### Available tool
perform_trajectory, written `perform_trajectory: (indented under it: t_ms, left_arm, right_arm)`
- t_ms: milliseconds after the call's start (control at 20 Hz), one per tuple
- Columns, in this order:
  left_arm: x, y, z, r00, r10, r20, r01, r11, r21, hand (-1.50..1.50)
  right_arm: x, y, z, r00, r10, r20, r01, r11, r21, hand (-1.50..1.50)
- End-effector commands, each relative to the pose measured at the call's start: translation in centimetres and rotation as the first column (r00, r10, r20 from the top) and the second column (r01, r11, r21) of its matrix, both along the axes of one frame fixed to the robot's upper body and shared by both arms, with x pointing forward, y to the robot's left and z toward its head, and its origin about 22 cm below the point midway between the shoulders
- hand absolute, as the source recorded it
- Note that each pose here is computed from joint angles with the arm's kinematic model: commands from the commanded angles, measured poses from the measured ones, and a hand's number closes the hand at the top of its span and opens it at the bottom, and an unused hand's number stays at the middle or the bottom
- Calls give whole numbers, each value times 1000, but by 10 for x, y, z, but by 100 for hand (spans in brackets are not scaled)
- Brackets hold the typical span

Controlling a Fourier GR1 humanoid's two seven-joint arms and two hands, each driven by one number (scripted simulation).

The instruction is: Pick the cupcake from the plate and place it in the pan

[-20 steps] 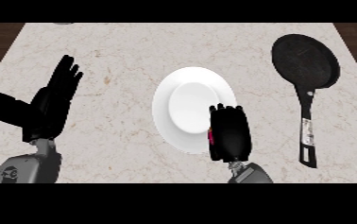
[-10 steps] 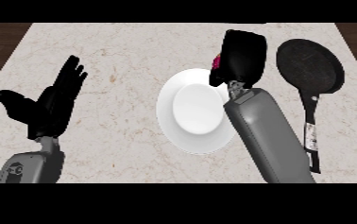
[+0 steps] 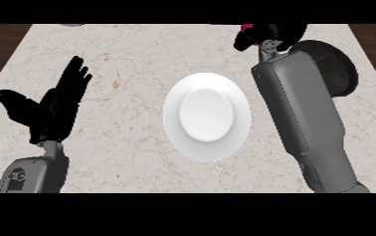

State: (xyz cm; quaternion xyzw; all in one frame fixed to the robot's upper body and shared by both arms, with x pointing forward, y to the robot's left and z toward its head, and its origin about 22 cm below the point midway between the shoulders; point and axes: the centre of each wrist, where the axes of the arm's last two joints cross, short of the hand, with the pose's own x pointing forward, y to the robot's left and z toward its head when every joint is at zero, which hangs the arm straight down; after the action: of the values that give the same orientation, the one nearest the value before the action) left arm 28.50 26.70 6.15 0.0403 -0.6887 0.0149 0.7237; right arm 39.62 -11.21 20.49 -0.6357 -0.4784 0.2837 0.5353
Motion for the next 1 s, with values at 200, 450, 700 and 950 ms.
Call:
perform_trajectory:
  t_ms: [200,450,700,950]
  left_arm:
    - [-2,2,-6,1000,-3,8,3,1000,9,0]
    - [-20,11,-8,1000,3,1,-3,1000,7,0]
    - [-1,-5,-6,1000,6,10,-6,1000,-7,0]
    - [4,-5,-23,1000,-9,13,9,1000,8,0]
  right_arm:
    - [28,-102,7,989,-110,97,104,993,62,150]
    - [13,-184,-15,979,-151,137,138,985,100,150]
    - [25,-206,-46,984,-130,121,112,984,140,150]
    - [27,-228,-87,992,-73,103,54,984,172,150]
